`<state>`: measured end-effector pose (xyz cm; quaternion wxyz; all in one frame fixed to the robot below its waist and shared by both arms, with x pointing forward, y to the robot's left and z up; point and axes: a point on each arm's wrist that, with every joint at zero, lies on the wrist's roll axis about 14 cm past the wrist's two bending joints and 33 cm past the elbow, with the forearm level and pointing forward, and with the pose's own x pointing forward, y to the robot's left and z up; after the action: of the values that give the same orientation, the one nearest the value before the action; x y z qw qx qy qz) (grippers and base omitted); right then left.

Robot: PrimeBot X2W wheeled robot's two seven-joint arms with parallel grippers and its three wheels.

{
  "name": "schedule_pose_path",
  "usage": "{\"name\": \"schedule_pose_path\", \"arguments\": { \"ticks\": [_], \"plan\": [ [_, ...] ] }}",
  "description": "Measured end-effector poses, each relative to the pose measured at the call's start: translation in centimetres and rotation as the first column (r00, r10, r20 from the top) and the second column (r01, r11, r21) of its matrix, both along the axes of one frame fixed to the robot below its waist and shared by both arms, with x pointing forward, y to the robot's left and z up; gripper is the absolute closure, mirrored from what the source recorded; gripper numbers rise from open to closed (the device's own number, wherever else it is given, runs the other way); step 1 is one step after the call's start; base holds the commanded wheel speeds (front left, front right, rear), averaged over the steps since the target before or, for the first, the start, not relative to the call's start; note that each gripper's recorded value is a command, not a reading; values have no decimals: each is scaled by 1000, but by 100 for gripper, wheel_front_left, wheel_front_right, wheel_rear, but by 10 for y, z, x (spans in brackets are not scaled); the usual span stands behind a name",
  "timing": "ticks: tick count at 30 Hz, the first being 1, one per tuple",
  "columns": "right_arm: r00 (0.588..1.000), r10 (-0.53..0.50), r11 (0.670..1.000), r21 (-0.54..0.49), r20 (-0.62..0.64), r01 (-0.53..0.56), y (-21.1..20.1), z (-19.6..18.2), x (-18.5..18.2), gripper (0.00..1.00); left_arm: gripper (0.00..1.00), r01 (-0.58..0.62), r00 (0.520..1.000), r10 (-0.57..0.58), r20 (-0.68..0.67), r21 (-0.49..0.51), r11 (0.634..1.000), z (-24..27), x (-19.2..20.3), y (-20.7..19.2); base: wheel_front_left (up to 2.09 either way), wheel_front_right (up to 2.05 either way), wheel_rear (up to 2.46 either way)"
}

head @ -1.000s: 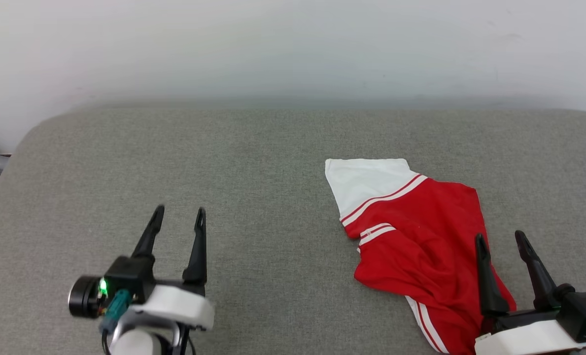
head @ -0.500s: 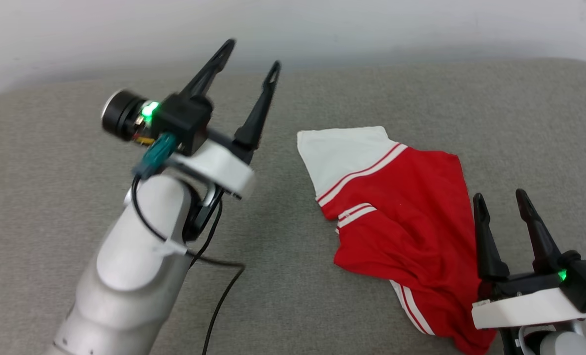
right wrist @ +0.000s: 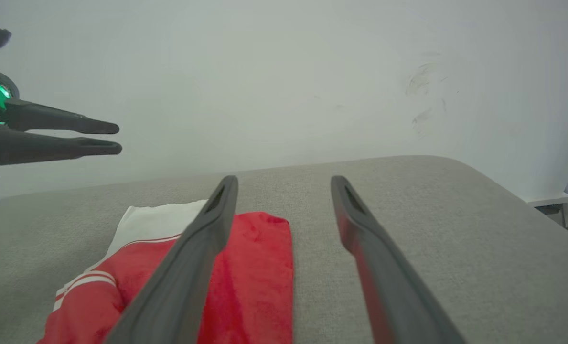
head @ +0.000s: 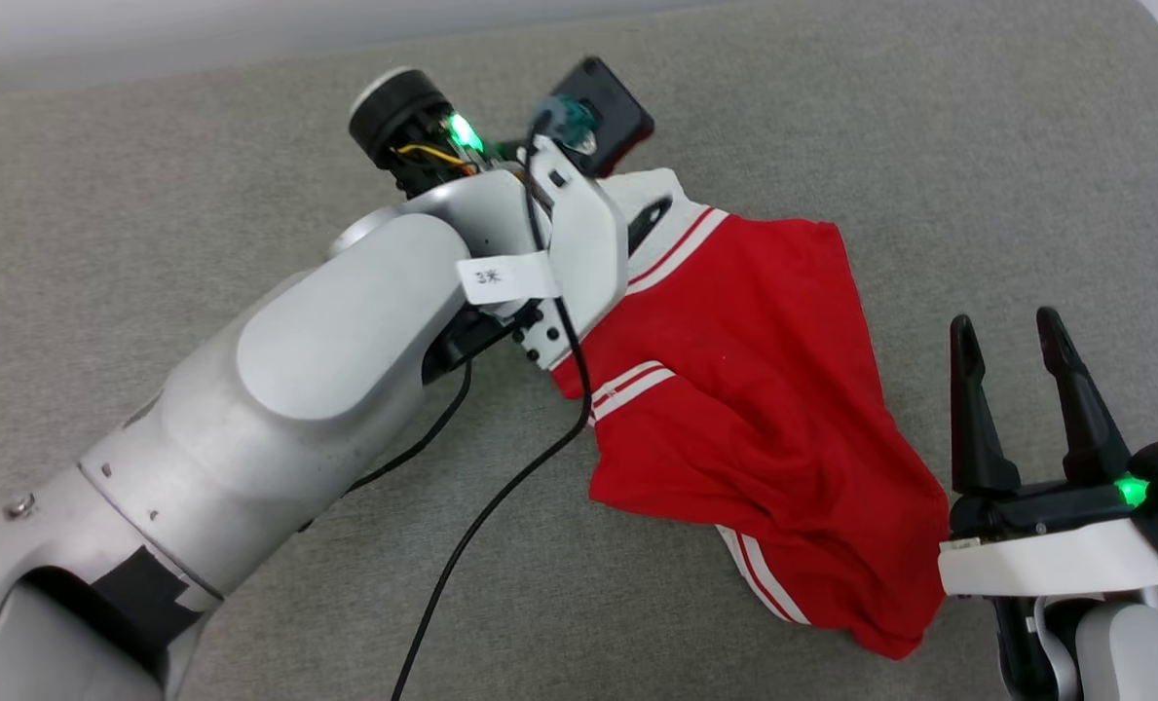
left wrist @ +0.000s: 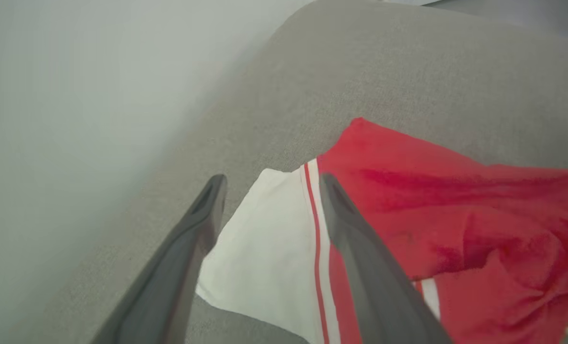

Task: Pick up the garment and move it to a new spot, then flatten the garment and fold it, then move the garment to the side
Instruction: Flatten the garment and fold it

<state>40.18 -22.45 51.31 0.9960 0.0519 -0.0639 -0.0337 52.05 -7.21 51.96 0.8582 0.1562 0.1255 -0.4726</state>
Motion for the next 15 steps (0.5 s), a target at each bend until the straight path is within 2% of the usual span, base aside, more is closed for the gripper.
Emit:
{"name": "schedule_pose_path", "arguments": {
  "ticks": [4,10,11,15],
  "plan": [
    [1000,-12,1000,3,-9,12,-5,-4,5,0,0,64,991,-37,-128,214,975,-46,-7,5,0,0,0],
    [999,-31,1000,2,-29,31,-12,-11,8,0,0,140,960,-30,-279,382,914,-88,-16,16,0,0,0],
    [998,-43,999,2,-38,43,-16,-14,9,0,0,171,945,-16,-327,450,876,-106,-20,24,0,0,0],
    [997,-56,998,1,-48,56,-20,-18,10,0,0,242,918,-9,-397,542,805,-137,-41,37,0,0,0]
  ]
}}
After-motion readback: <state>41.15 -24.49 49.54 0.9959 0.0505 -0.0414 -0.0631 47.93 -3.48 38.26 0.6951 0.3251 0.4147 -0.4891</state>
